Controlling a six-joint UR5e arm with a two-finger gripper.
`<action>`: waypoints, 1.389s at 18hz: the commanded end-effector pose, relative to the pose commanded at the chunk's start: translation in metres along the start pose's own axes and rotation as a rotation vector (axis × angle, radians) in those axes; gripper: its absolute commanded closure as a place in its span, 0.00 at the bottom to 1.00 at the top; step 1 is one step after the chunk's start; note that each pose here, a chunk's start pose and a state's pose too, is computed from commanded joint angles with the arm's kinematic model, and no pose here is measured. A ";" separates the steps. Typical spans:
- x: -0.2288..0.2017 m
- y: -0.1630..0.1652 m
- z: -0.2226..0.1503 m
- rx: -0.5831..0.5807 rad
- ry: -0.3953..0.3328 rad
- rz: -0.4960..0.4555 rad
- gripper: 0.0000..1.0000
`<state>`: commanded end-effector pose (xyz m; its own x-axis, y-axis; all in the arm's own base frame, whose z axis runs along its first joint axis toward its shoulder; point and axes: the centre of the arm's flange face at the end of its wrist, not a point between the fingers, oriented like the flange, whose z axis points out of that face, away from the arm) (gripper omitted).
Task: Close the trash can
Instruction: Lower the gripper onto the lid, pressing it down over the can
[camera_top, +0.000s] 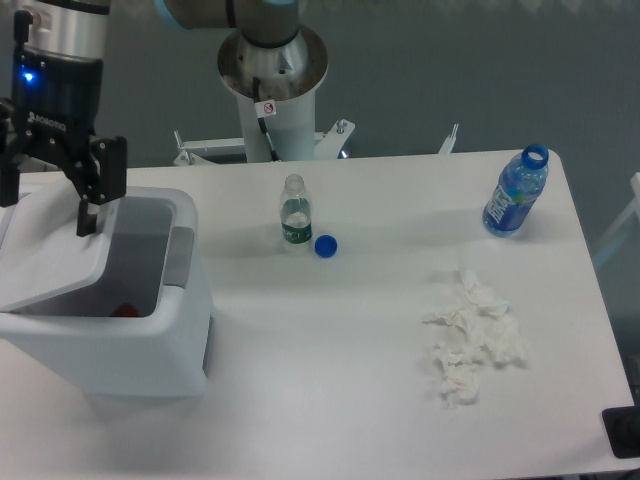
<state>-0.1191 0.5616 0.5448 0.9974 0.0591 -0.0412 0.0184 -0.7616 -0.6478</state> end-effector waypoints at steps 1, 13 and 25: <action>-0.001 0.001 0.001 -0.003 0.000 -0.002 0.00; -0.038 0.018 0.010 -0.033 -0.031 -0.031 0.00; -0.067 0.027 0.007 -0.040 -0.065 -0.075 0.00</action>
<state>-0.1854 0.5420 0.5245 0.9865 0.1577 -0.0435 0.0971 -0.7787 -0.6198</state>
